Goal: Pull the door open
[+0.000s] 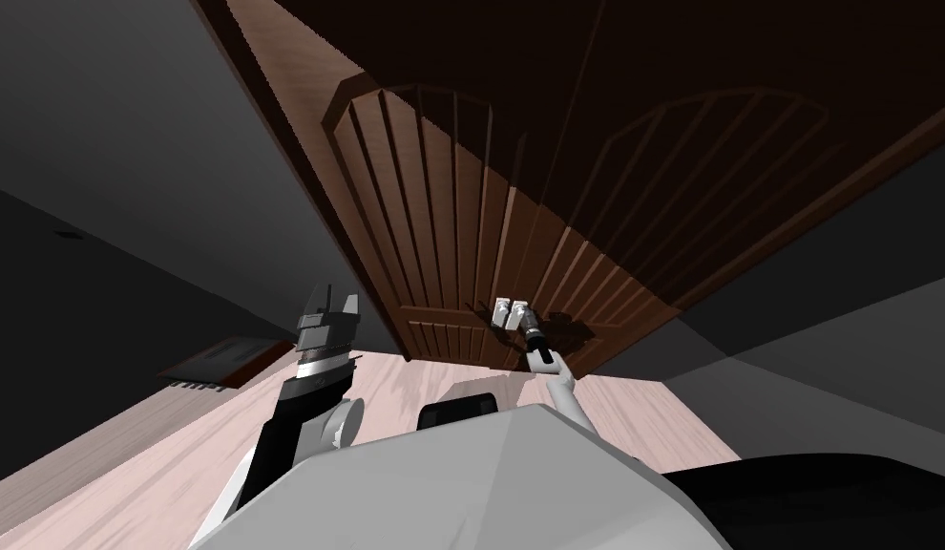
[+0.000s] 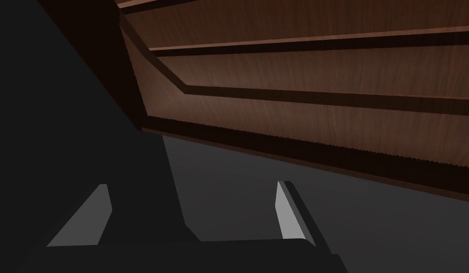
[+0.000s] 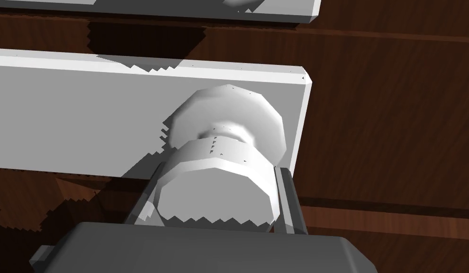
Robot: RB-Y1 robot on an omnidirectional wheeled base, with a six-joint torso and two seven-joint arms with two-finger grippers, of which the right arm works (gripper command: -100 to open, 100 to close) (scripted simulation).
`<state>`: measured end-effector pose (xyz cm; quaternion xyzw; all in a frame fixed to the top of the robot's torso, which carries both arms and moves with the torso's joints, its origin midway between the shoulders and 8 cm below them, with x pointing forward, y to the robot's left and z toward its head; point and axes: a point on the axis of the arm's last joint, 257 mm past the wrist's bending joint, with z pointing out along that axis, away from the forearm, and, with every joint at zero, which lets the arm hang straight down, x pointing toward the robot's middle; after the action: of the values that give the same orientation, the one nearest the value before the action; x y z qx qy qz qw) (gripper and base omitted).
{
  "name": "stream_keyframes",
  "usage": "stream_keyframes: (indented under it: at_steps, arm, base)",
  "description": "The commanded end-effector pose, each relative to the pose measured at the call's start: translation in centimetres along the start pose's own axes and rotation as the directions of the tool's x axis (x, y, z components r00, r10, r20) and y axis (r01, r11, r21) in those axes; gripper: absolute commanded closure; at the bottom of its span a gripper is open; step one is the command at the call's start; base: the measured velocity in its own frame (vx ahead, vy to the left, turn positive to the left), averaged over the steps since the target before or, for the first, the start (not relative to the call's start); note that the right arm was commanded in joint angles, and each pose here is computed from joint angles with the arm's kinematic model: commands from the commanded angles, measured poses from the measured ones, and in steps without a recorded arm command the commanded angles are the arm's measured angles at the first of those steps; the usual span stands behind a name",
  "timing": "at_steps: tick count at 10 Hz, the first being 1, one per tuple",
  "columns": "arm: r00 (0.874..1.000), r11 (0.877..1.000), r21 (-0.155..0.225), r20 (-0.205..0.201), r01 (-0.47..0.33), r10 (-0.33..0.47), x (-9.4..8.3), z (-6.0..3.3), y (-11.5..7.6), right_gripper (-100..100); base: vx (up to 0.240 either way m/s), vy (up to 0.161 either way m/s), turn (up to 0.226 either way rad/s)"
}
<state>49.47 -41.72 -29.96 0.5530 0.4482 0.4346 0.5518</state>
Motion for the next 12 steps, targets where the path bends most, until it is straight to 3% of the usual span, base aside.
stream_keyframes:
  at_steps: [1,2,4,5,9,10,11,12]
  arm:
    - [1.000,1.000,-0.003,0.005,0.002,-0.002,-0.4,0.01,0.1,100]
    - [0.999,1.000,0.020,0.029,0.013,-0.014,-2.2,-0.73,-0.8,100]
    - [0.999,0.999,0.031,0.045,0.021,-0.023,-3.6,-1.23,-1.2,100]
    - [0.999,1.000,0.023,0.035,0.016,-0.017,-3.0,-1.04,-1.0,-100]
    - [1.000,1.000,0.004,-0.002,-0.001,0.001,-0.9,-0.97,-0.4,-100]
    - [1.000,1.000,-0.008,-0.024,-0.010,0.010,0.5,-0.76,0.1,-100]
    - [1.000,1.000,-0.003,-0.012,-0.005,0.005,-0.1,-0.94,0.2,-100]
    - [1.000,1.000,0.018,0.022,0.009,-0.009,-2.3,-1.60,-0.6,-100]
  base:
    - [0.000,0.000,0.000]
    - [-0.122,-0.077,-0.139]
    - [-0.188,-0.071,-0.088]
    - [-0.194,-0.014,-0.013]
    - [-0.183,0.090,0.034]
    - [-0.178,0.135,0.114]
    - [-0.075,0.059,0.019]
    - [-0.035,-0.031,-0.198]
